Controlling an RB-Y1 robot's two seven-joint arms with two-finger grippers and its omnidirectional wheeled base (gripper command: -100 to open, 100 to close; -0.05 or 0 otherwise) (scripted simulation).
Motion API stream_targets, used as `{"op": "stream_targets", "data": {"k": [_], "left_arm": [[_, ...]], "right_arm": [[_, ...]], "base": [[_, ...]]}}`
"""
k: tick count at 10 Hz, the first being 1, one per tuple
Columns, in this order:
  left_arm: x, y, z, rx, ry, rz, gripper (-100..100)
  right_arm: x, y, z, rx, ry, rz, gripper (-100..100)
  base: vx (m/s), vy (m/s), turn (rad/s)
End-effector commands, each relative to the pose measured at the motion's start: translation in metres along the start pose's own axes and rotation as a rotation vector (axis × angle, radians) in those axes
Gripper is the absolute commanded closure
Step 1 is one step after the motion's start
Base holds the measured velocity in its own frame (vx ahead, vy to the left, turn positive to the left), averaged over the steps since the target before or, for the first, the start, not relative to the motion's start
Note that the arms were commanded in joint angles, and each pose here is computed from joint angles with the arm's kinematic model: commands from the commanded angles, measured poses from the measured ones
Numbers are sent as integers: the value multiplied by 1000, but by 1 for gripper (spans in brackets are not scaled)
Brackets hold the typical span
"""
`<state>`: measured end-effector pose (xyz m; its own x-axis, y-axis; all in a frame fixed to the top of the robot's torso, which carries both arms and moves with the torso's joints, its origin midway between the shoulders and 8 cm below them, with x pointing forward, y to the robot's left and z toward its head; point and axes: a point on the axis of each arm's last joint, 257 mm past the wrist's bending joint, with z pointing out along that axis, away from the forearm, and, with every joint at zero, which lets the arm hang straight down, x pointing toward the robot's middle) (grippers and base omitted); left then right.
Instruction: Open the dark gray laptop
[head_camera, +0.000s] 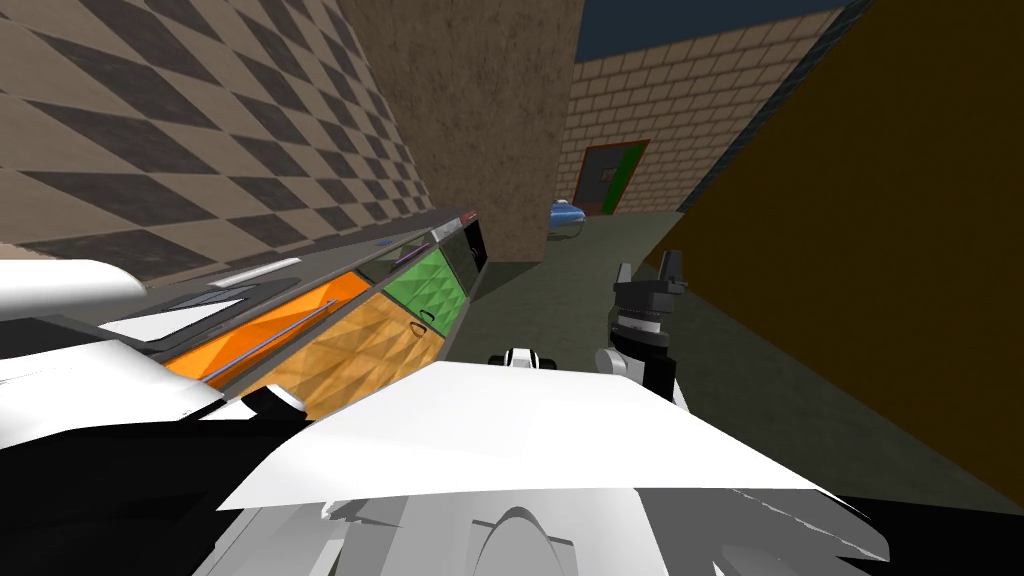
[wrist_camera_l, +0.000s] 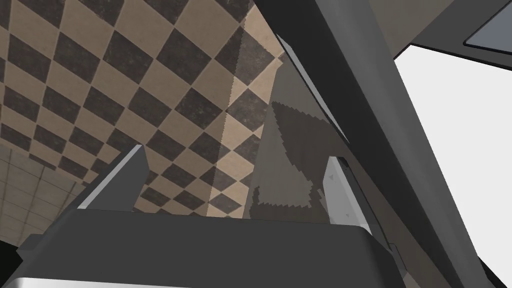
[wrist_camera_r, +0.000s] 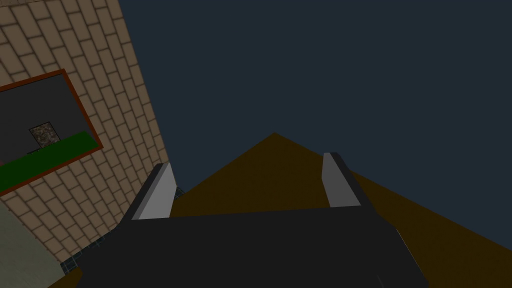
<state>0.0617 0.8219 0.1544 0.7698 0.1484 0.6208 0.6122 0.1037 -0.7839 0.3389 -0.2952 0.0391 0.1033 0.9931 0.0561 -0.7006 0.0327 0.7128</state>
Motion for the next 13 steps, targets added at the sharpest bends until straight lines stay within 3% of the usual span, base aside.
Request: {"op": "stream_targets", "data": {"k": [1,2,10,11,12,13], "left_arm": [[0,-1,0,0,0,0,100],[4,0,3,-6,-6,66,100],[20,0,12,-28,-37,328,100],[18,0,11,-25,-34,305,100],[13,-16,8,4,-64,293,-100],[11,-21,7,12,-74,287,-100]], "right_arm": [[0,0,0,0,0,0,0],[0,0,0,0,0,0,0],[0,0,0,0,0,0,0],[0,0,0,0,0,0,0],[0,0,0,0,0,0,0],[0,0,0,0,0,0,0]], "base": [[2,11,-2],[23,4,-11],[33,-3,-9],[12,-3,-2],[103,-2,31],[163,1,39]]}}
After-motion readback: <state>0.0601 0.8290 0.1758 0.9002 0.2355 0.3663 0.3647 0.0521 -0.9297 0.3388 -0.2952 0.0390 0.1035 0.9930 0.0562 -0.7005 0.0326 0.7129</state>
